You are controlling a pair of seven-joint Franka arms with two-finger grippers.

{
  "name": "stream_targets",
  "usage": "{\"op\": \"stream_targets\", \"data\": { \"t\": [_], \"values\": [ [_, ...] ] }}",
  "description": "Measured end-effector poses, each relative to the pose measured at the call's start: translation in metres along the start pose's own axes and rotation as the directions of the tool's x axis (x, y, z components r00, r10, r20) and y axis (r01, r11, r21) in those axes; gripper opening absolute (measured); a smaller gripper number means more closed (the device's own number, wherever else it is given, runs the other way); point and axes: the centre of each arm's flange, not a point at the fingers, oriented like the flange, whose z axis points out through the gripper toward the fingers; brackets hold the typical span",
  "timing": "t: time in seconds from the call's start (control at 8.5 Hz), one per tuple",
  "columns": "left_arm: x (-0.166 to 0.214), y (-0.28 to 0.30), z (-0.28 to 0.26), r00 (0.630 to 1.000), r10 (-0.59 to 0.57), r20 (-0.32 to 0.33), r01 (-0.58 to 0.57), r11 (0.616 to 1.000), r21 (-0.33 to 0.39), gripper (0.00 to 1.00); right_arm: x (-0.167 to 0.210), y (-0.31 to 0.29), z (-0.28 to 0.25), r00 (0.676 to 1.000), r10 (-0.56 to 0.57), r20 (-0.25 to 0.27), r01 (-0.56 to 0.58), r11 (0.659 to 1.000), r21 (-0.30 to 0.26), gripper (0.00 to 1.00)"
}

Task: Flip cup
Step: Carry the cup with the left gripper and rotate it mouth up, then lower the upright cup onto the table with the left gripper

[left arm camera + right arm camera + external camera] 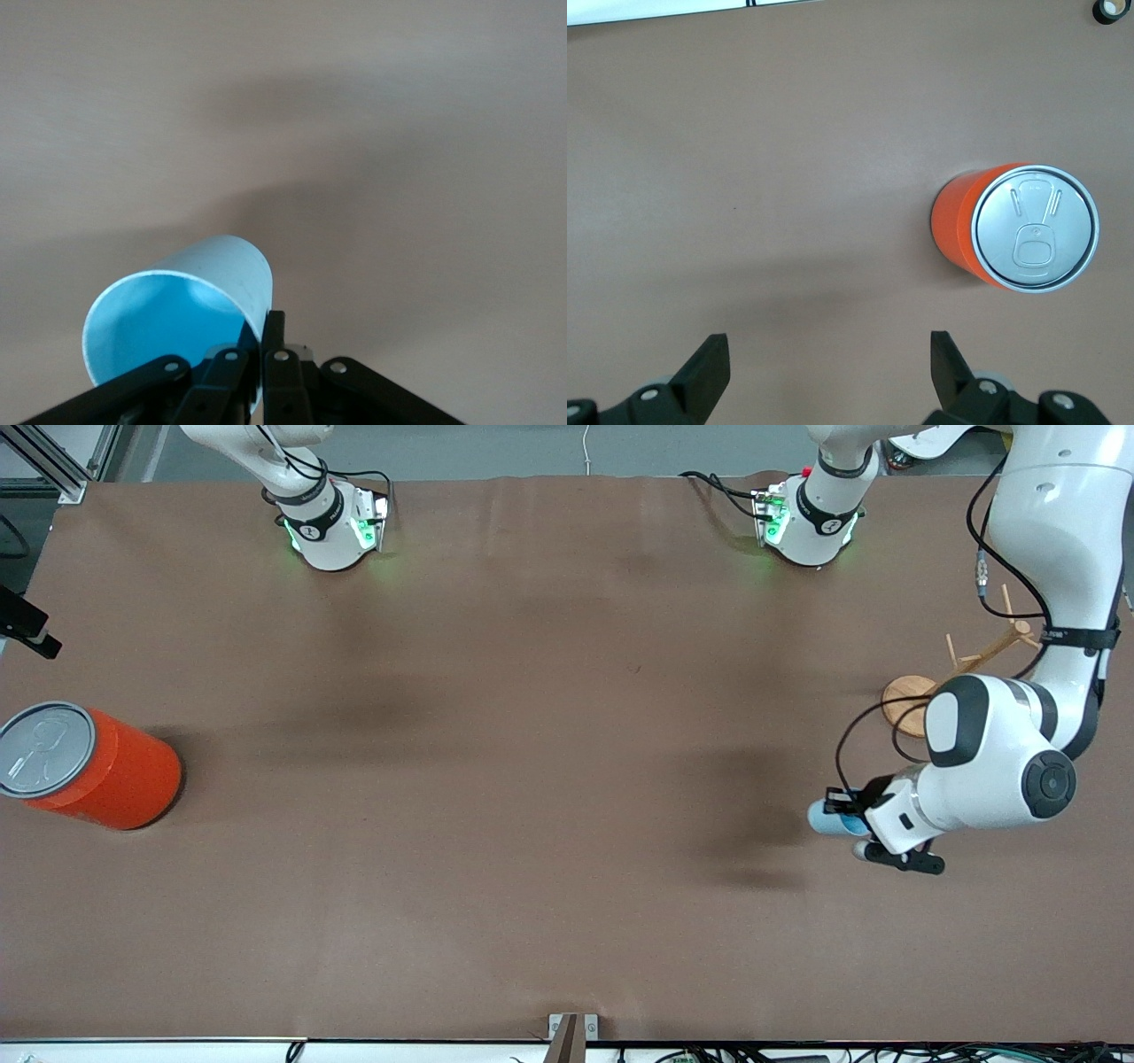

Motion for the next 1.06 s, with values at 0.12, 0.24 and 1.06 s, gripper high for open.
{"op": "stream_targets", "data": {
  "t": [0.12,0.24,1.06],
  "values": [
    [0.007,-0.018,0.013,1.0,-0.022,0.012,0.021,0.999,0.047,0.04,0.0,0.0,0.0,1.0,0.0,0.0,0.0,1.0,0.0,1.0],
    [0.011,-0.024,0.025,0.999,-0.047,0.023,0.045,0.997,0.07,0.04,0.0,0.002,0.0,1.0,-0.008,0.0,0.008,1.0,0.0,1.0],
    [0.018,0.009,0.059,0.99,-0.131,0.045,0.12,0.974,0.194,0.22,0.0,0.003,0.0,1.0,-0.028,0.0,0.028,1.0,0.0,1.0]
  ]
}}
